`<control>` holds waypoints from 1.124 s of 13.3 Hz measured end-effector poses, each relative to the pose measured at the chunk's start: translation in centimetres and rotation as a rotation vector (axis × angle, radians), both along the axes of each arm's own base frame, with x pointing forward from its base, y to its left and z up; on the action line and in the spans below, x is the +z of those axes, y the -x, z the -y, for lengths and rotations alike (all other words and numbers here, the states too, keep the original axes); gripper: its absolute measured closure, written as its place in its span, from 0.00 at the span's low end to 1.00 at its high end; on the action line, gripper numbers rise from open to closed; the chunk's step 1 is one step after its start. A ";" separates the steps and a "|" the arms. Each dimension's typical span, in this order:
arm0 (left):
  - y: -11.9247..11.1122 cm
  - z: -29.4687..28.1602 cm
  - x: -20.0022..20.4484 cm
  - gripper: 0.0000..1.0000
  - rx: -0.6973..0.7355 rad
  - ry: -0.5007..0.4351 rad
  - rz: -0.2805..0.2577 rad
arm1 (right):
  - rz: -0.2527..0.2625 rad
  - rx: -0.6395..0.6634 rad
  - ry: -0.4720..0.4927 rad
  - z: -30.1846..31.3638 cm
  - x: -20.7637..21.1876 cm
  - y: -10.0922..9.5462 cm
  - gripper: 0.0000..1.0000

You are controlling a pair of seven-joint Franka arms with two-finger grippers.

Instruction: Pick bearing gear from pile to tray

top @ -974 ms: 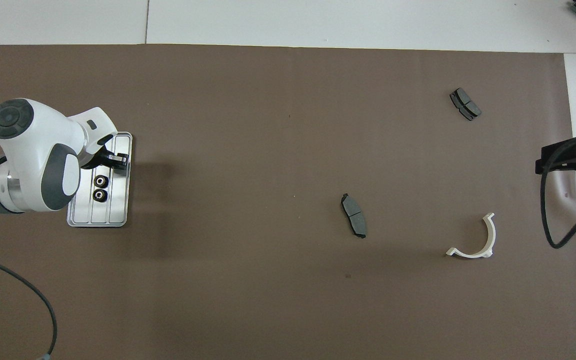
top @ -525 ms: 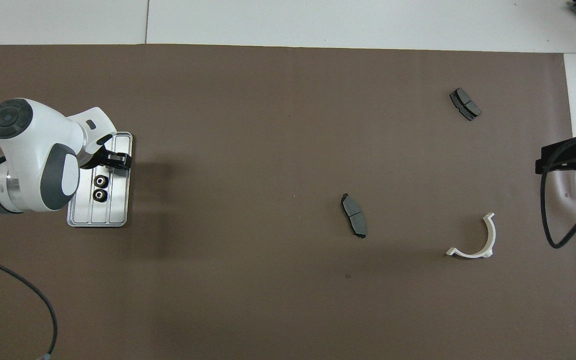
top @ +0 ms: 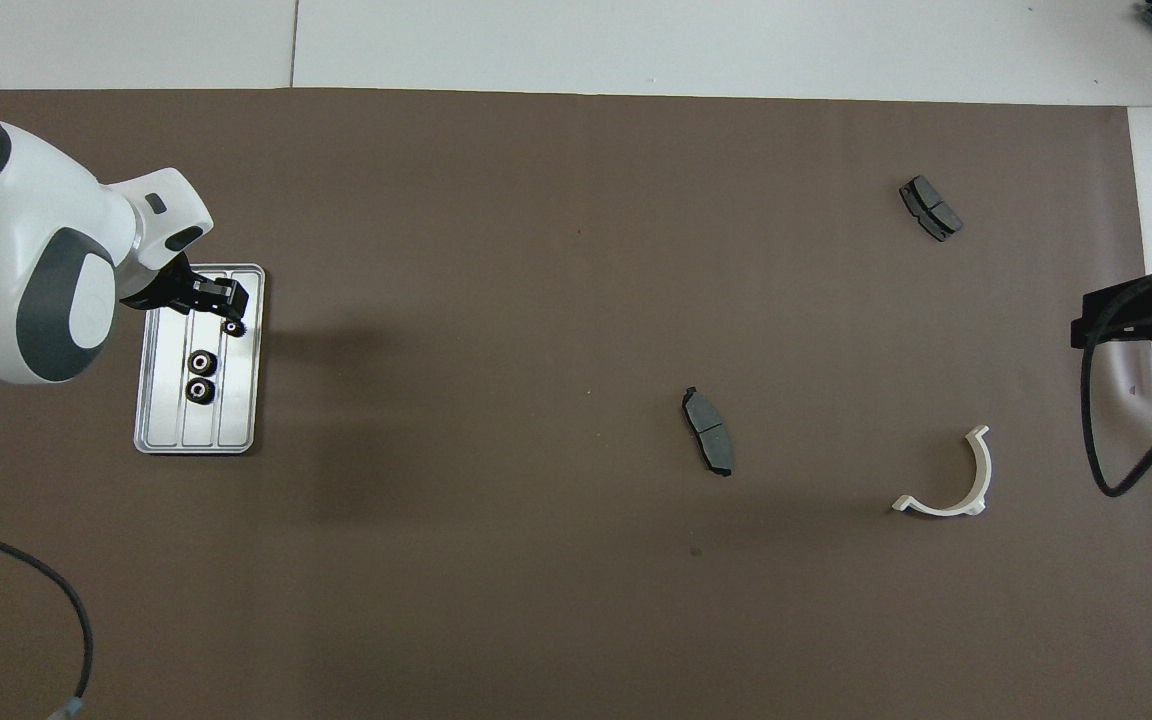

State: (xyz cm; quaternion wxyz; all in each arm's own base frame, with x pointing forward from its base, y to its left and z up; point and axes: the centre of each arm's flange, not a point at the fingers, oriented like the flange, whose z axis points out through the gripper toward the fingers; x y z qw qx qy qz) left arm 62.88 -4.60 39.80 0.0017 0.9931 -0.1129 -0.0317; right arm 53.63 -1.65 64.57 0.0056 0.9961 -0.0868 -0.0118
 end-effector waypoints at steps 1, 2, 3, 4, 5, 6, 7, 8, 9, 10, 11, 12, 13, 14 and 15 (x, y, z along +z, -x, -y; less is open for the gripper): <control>0.1 0.1 1.8 0.38 -0.002 0.000 -0.011 | 0.000 0.000 0.000 0.0 0.0 0.0 0.00; 0.4 0.2 3.9 0.38 -0.004 0.000 -0.023 | 0.000 0.000 0.000 0.0 0.0 0.0 0.00; 0.7 0.3 6.0 0.38 -0.006 0.000 -0.037 | 0.000 0.000 0.000 0.0 0.0 0.0 0.00; 1.2 0.3 8.1 0.37 -0.006 -0.001 -0.056 | 0.000 0.000 0.000 0.0 0.0 0.0 0.00; 1.6 0.3 10.2 0.35 -0.007 -0.001 -0.067 | 0.000 0.000 0.000 0.0 0.0 0.0 0.00; 2.1 0.3 12.2 0.35 -0.009 -0.001 -0.064 | 0.000 0.000 0.000 0.0 0.0 0.0 0.00; 2.7 0.3 14.6 0.27 -0.009 0.001 -0.046 | 0.000 0.000 0.000 0.0 0.0 0.0 0.00; 3.6 0.2 16.7 0.15 -0.009 0.003 -0.029 | 0.000 0.000 0.000 0.0 0.0 0.0 0.00; 4.8 0.1 18.7 0.08 -0.010 0.005 -0.019 | 0.000 0.000 0.000 0.0 0.0 0.0 0.00; 6.1 -0.1 20.6 0.07 -0.010 0.006 -0.009 | 0.000 0.000 0.000 0.0 0.0 0.0 0.00; 7.1 -0.2 22.2 0.00 -0.010 0.008 0.007 | 0.000 0.000 0.000 0.0 0.0 0.0 0.00; 7.7 -0.2 23.2 0.00 -0.010 0.009 0.018 | 0.000 0.000 0.000 0.0 0.0 0.0 0.00; 8.1 -0.3 23.8 0.00 -0.010 0.010 0.027 | 0.000 0.000 0.000 0.0 0.0 0.0 0.00; 8.2 -0.3 24.0 0.00 -0.010 0.011 0.031 | 0.000 0.000 0.000 0.0 0.0 0.0 0.00; 8.2 -0.3 24.0 0.00 -0.010 0.011 0.031 | 0.000 0.000 0.000 0.0 0.0 0.0 0.00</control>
